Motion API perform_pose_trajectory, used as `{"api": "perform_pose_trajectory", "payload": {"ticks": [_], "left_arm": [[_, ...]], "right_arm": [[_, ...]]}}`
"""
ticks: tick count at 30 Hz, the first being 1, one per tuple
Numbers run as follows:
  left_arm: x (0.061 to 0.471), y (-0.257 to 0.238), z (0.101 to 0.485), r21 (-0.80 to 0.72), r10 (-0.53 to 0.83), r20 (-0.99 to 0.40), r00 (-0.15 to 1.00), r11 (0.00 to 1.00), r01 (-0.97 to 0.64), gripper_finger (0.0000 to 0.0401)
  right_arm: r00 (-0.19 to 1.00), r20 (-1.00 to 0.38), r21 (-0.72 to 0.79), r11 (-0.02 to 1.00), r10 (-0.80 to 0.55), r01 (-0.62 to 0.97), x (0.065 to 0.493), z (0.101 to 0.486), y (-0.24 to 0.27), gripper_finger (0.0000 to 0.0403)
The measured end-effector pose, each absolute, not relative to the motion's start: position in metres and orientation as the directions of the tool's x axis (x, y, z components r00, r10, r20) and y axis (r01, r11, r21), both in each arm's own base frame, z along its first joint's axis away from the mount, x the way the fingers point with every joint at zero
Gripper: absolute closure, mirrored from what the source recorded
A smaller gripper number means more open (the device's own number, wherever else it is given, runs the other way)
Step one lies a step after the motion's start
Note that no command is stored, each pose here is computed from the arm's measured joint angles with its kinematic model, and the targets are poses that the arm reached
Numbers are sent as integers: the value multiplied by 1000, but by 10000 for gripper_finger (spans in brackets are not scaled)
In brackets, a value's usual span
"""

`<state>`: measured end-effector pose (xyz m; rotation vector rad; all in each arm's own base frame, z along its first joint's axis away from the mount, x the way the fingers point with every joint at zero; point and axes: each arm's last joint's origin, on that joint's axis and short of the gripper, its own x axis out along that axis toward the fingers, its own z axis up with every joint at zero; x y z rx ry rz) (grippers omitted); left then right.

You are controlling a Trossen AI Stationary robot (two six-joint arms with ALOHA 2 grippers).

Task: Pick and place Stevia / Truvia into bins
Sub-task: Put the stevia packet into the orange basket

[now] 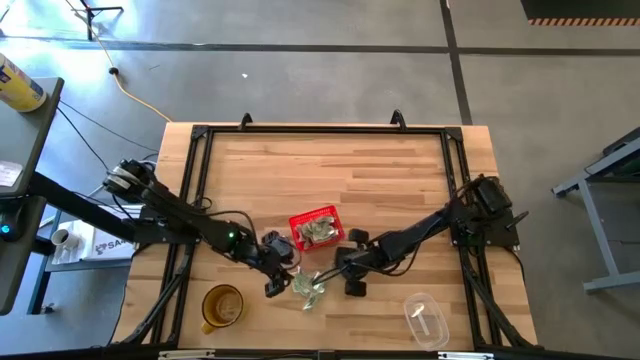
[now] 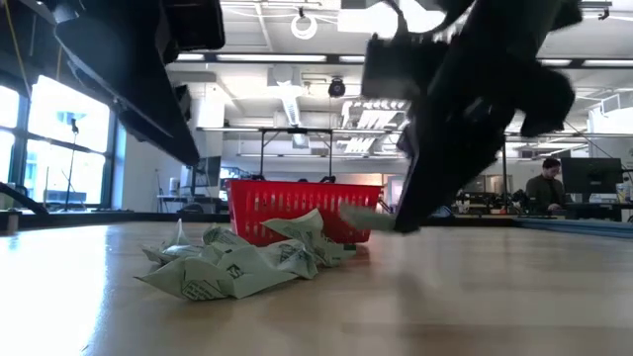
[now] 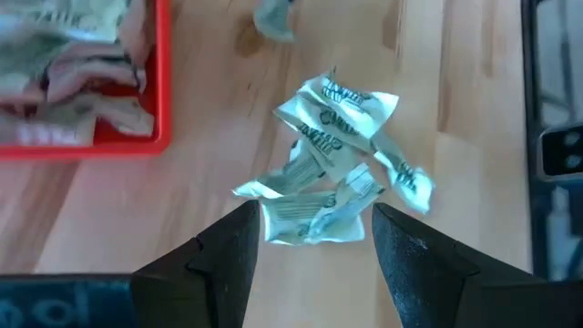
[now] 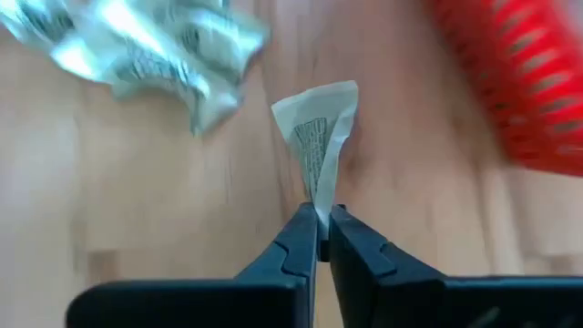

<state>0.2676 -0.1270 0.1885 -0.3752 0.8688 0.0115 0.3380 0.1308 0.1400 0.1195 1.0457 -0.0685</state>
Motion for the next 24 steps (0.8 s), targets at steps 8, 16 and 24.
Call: {"api": "perform_pose_trajectory", "payload": {"ticks": [8,16,24], "left_arm": [[271,-129,187,-118,-143,-733,665,990,83,153],[270,-128,186,-118,-137,-742,656,990,74,153],[269,-128,185,-138,-135,-750,648,989,47,153]], "right_arm": [[479,-876,28,985,-57,168,319,161,138,392],[570,-813,31,970,-115,240,326,190,110,399],[665,-743,246,954,71,172,360,195,39,382]]}}
